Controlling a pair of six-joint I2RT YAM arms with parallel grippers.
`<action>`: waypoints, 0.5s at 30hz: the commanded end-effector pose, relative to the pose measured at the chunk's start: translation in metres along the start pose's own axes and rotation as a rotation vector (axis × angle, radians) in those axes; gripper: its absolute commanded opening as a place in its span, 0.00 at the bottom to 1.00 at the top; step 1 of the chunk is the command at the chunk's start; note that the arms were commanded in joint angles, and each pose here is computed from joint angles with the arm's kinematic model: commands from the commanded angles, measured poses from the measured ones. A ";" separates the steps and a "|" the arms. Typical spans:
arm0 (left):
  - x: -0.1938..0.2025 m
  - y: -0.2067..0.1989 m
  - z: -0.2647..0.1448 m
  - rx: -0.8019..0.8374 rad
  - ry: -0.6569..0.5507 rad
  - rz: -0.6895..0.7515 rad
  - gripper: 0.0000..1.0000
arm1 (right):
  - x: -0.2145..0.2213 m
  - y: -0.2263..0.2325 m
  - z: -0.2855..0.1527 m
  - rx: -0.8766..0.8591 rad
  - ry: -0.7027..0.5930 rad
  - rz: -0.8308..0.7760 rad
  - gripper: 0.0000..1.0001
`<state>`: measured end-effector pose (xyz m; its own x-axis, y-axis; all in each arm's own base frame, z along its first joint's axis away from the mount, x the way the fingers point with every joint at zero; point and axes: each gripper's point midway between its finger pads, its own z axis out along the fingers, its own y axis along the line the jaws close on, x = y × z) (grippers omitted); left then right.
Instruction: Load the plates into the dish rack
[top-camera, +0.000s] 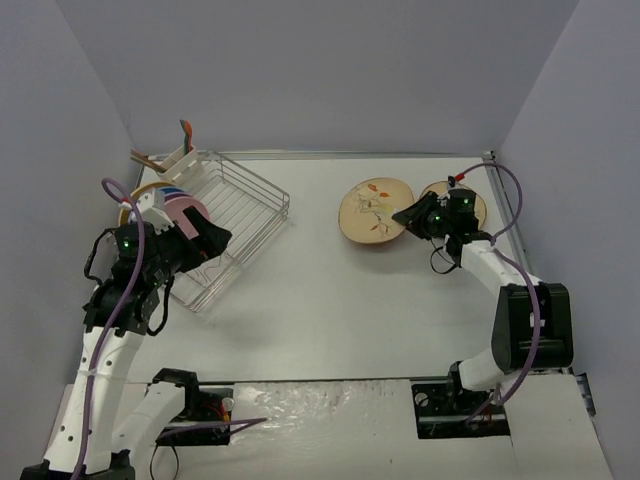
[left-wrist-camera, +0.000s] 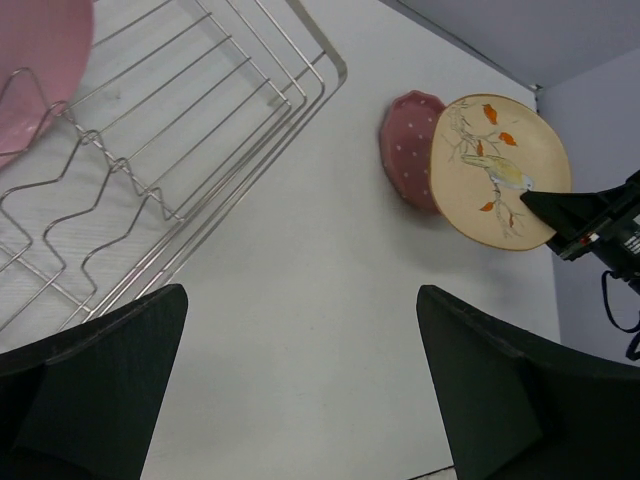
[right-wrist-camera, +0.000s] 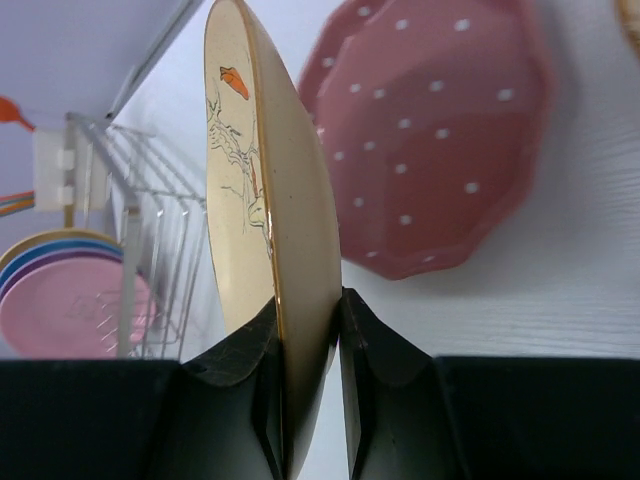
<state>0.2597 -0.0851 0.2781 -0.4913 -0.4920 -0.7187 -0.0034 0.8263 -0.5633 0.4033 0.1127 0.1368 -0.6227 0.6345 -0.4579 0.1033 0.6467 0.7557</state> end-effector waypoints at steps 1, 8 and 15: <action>-0.039 -0.069 0.002 0.258 -0.102 -0.081 0.97 | -0.002 0.141 -0.044 -0.444 -0.025 -0.141 0.00; -0.026 -0.105 0.023 0.362 -0.055 -0.118 0.97 | 0.041 0.215 -0.079 -0.689 0.053 -0.164 0.00; -0.013 -0.121 0.040 0.388 0.005 -0.169 0.97 | 0.059 0.250 -0.098 -0.815 0.086 -0.193 0.00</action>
<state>0.2944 -0.1752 0.3036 -0.5601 -0.5603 -0.6102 0.1626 0.6480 -0.7441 0.3298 0.2592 0.2267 -0.7770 0.4299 -0.4597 -0.2838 0.4126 0.8656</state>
